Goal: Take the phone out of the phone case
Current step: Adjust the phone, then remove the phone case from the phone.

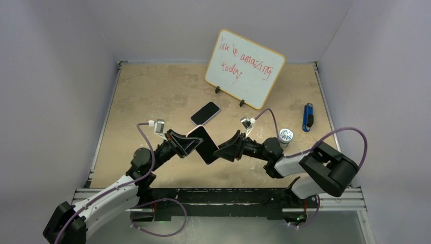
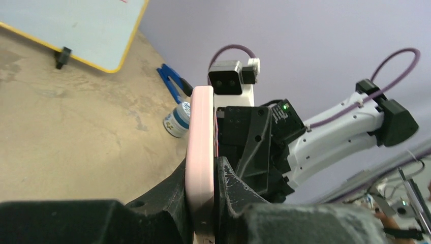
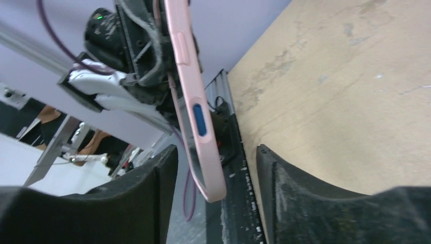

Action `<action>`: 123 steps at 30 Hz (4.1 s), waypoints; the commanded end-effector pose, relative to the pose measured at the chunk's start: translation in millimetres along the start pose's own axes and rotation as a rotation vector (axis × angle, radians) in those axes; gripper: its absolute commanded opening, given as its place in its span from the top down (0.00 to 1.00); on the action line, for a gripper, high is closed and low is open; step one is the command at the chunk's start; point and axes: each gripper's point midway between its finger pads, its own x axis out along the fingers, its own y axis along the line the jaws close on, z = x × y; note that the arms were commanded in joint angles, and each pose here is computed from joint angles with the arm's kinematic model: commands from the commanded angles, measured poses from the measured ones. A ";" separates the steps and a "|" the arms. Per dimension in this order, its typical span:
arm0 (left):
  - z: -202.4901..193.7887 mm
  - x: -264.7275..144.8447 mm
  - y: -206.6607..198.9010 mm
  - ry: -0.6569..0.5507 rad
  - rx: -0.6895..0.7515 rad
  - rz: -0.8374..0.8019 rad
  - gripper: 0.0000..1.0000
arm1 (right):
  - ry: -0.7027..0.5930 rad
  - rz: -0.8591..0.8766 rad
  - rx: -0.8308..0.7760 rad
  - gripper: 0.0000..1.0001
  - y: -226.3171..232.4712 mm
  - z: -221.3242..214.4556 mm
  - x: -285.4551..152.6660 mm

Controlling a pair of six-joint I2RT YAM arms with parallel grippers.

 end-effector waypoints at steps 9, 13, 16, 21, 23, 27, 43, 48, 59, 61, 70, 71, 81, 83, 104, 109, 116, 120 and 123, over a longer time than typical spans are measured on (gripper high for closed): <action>102.0 24.6 -4.7 -0.349 -0.005 0.177 1.00 | -0.105 0.265 -0.098 0.17 36.7 80.8 21.4; 126.5 37.5 3.4 -0.379 -0.006 0.263 1.00 | -0.111 0.261 -0.070 0.14 30.6 96.9 22.3; 142.4 47.9 15.1 -0.366 -0.044 0.267 1.00 | -0.080 0.257 -0.058 0.14 23.8 100.5 24.5; 140.2 71.0 31.2 -0.275 -0.151 0.176 1.00 | -0.077 0.250 -0.077 0.13 16.3 106.5 24.8; 133.8 80.8 33.0 -0.237 -0.169 0.136 1.00 | -0.084 0.240 -0.078 0.13 11.1 107.2 26.6; 123.7 91.8 39.0 -0.181 -0.197 0.079 1.00 | -0.135 0.220 -0.069 0.13 1.5 110.7 27.2; 131.6 60.2 49.7 -0.212 -0.364 -0.059 1.00 | -0.286 0.188 -0.195 0.21 18.8 116.8 36.7; 128.2 52.7 47.3 -0.211 -0.355 -0.058 1.00 | -0.288 0.148 -0.275 0.22 25.3 115.7 52.0; 147.3 27.5 53.9 -0.282 -0.361 -0.061 1.00 | -0.265 0.151 -0.349 0.28 44.4 101.8 72.3; 147.2 26.3 53.3 -0.278 -0.357 -0.061 1.00 | -0.268 0.153 -0.353 0.30 45.1 101.4 76.1; 153.6 23.4 47.2 -0.285 -0.345 -0.090 1.00 | -0.303 0.033 -0.332 0.42 23.1 100.7 92.4; 154.3 22.7 47.2 -0.287 -0.343 -0.091 1.00 | -0.313 0.019 -0.329 0.42 21.1 100.4 90.7; 156.1 19.3 48.5 -0.292 -0.356 -0.100 1.00 | -0.367 -0.107 -0.339 0.40 12.0 95.1 71.6; 156.7 19.0 48.0 -0.293 -0.357 -0.105 1.00 | -0.371 -0.124 -0.337 0.40 10.3 93.0 69.3; 155.5 19.3 45.6 -0.277 -0.363 -0.122 1.00 | -0.343 -0.025 -0.380 0.43 19.9 88.8 111.3; 154.4 19.9 46.9 -0.271 -0.373 -0.119 1.00 | -0.341 -0.014 -0.409 0.52 20.9 88.6 112.8; 149.0 21.7 53.6 -0.241 -0.408 -0.104 1.00 | -0.276 0.038 -0.456 0.75 20.7 72.3 115.8; 147.0 23.2 57.0 -0.220 -0.423 -0.099 1.00 | -0.233 0.060 -0.527 0.89 20.2 65.1 119.9; 146.2 24.8 57.2 -0.201 -0.422 -0.100 1.00 | -0.206 0.064 -0.574 0.98 18.0 61.2 121.2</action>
